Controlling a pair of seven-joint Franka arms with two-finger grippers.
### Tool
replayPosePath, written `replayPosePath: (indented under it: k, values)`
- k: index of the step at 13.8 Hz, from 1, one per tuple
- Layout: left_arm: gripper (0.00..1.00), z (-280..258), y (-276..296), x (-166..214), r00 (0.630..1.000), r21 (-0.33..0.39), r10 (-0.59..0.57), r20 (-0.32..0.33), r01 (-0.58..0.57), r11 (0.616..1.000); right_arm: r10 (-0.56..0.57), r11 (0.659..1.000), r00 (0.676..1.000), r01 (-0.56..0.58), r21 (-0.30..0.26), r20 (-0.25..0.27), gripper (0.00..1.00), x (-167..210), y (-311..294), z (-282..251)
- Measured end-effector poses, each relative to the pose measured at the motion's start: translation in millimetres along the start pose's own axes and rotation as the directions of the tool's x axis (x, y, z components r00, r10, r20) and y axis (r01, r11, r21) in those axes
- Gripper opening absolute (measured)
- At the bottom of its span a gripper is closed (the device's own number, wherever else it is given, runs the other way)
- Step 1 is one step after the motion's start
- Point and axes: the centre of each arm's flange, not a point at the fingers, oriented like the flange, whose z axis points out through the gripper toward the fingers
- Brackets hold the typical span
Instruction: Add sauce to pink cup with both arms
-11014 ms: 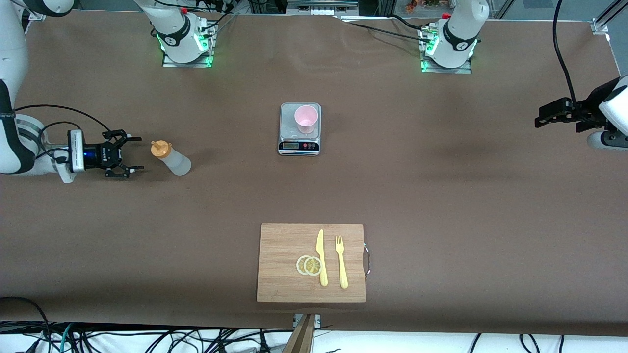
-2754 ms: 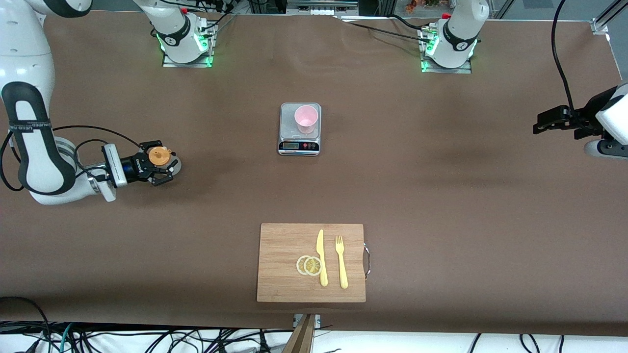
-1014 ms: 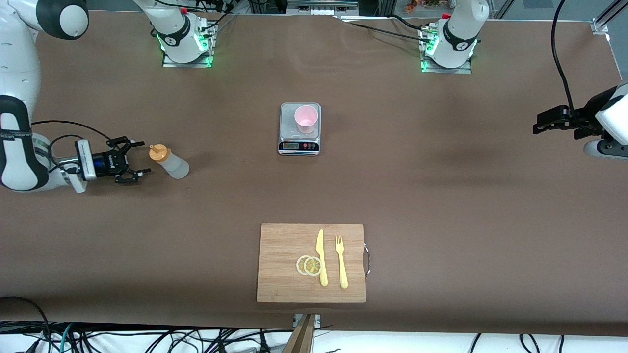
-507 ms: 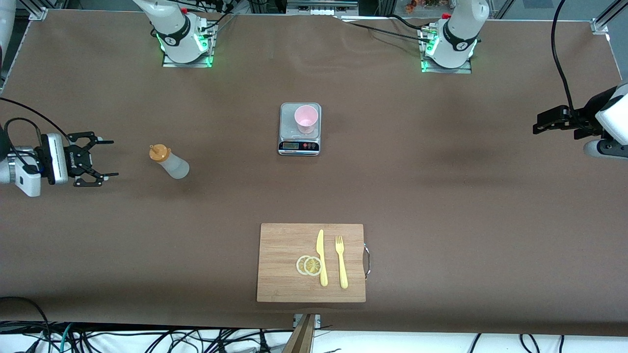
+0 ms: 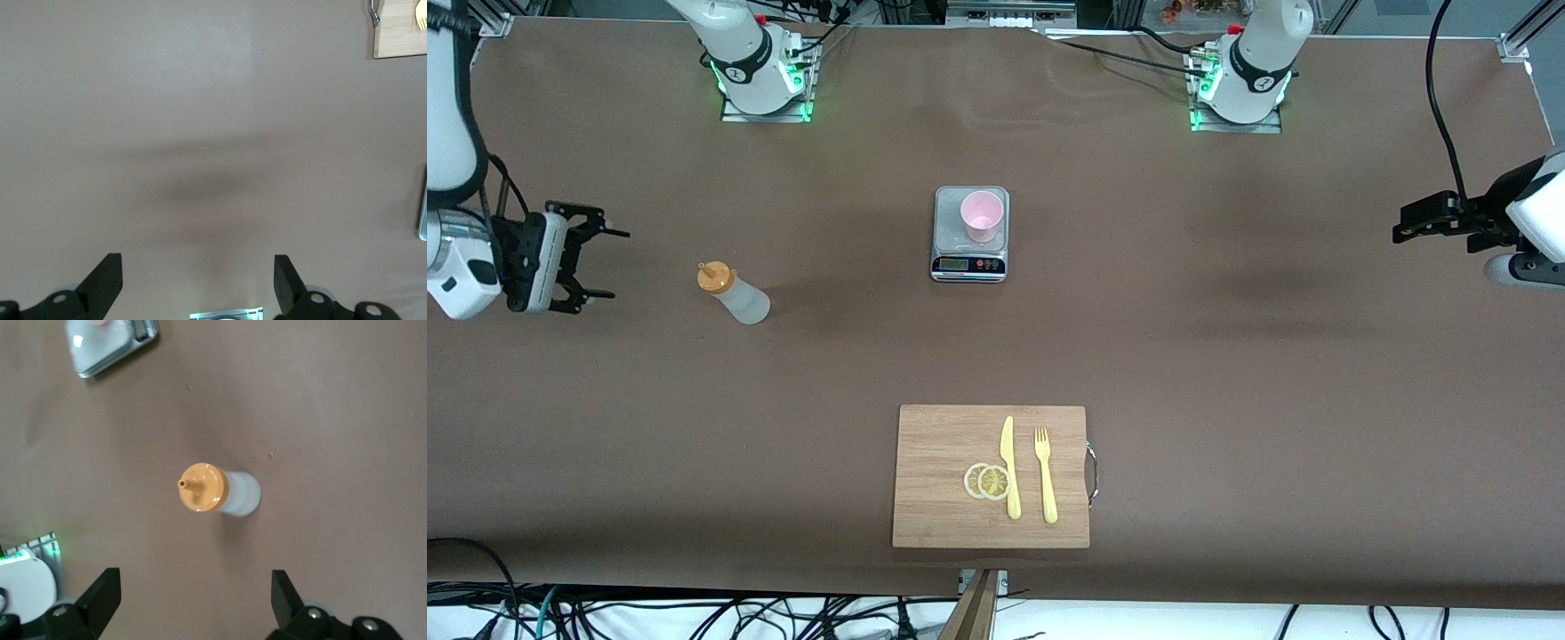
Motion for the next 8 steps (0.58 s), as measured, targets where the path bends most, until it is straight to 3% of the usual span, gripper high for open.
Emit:
replayPosePath:
  k: [4, 6, 8]
  values:
    - [1.00, 0, 0, 0, 1.000, 0.000, 0.000, 0.000, 0.000, 1.000, 0.241, 0.965, 0.965, -0.225, -0.137, 0.107, 1.00, 39, -43, -28]
    - [1.00, 0, 0, 0, 1.000, 0.000, 0.000, 0.000, 0.000, 1.000, 0.385, 0.912, 0.917, -0.360, -0.194, 0.107, 1.00, 56, -56, -31]
    - [1.00, 0, 0, 0, 1.000, 0.000, 0.000, 0.000, 0.000, 1.000, 0.542, 0.826, 0.838, -0.516, -0.226, 0.067, 1.00, 64, -63, -34]
